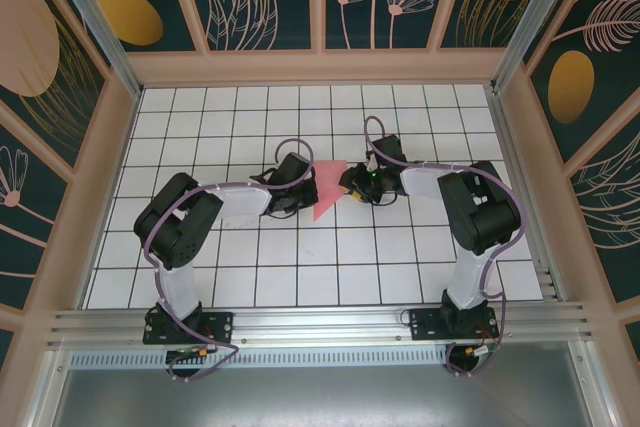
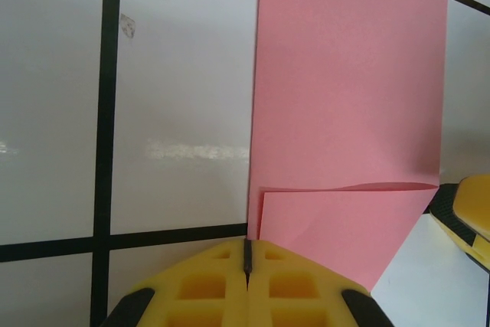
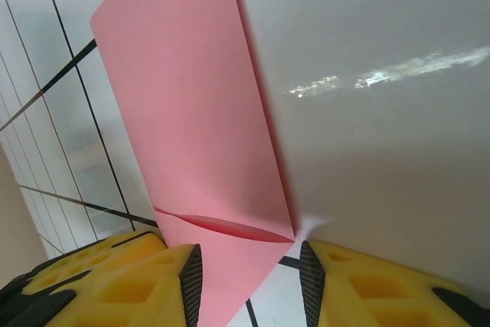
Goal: Fold a paper plane with a square sheet of paper (pick it up from the middle)
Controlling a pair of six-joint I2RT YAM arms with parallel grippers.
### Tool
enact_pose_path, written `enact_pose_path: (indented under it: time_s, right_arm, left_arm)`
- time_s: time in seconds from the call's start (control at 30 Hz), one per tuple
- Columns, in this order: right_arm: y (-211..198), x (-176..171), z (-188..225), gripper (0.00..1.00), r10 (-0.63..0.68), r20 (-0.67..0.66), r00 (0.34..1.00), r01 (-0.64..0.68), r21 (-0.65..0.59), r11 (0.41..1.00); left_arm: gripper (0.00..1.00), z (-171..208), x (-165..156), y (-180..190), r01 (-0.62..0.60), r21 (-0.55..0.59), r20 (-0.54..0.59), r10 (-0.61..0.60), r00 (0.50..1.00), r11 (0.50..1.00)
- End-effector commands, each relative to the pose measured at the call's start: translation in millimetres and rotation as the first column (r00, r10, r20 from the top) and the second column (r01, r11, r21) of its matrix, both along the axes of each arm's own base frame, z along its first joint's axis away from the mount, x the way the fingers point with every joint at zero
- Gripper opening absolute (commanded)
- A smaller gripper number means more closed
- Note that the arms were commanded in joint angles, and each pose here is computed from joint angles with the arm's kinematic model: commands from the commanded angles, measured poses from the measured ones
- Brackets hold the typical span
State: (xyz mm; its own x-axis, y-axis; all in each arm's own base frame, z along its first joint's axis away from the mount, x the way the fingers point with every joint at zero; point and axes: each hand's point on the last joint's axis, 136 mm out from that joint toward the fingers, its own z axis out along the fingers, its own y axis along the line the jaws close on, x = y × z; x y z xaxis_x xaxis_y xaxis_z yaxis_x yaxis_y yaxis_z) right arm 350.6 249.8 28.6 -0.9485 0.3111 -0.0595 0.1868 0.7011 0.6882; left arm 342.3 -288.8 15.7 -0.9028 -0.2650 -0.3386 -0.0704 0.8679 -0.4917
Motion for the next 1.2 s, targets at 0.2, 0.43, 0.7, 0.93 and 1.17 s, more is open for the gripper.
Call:
enact_pose_path:
  time_s: [0.2, 0.43, 0.7, 0.93, 1.17]
  right_arm:
    - [5, 3, -3, 0.42, 0.02, -0.012, 1.0, -0.021, -0.03, 0.999]
    - [15, 4, -1, 0.4, 0.048, -0.011, 0.999, -0.048, -0.012, 0.999]
    - [18, 4, 17, 0.37, 0.051, 0.035, 0.998, -0.052, 0.037, 0.998]
    - [18, -2, 21, 0.32, 0.068, 0.041, 0.997, -0.07, 0.05, 0.996]
    - [23, -3, 22, 0.27, 0.087, 0.049, 0.995, -0.091, 0.083, 0.992]
  left_arm:
    - [0.01, -16, -4, 6, -0.016, 0.06, -0.044, 0.019, 0.999, 0.998]
    - [0.0, -18, -6, 7, -0.017, 0.061, -0.051, 0.02, 0.998, 0.998]
    - [0.0, -19, -6, 8, -0.018, 0.067, -0.053, 0.022, 0.998, 0.998]
    - [0.0, -20, -6, 8, -0.015, 0.069, -0.056, 0.019, 0.998, 0.997]
    - [0.01, -18, -7, 6, -0.006, 0.064, -0.055, 0.01, 0.998, 0.998]
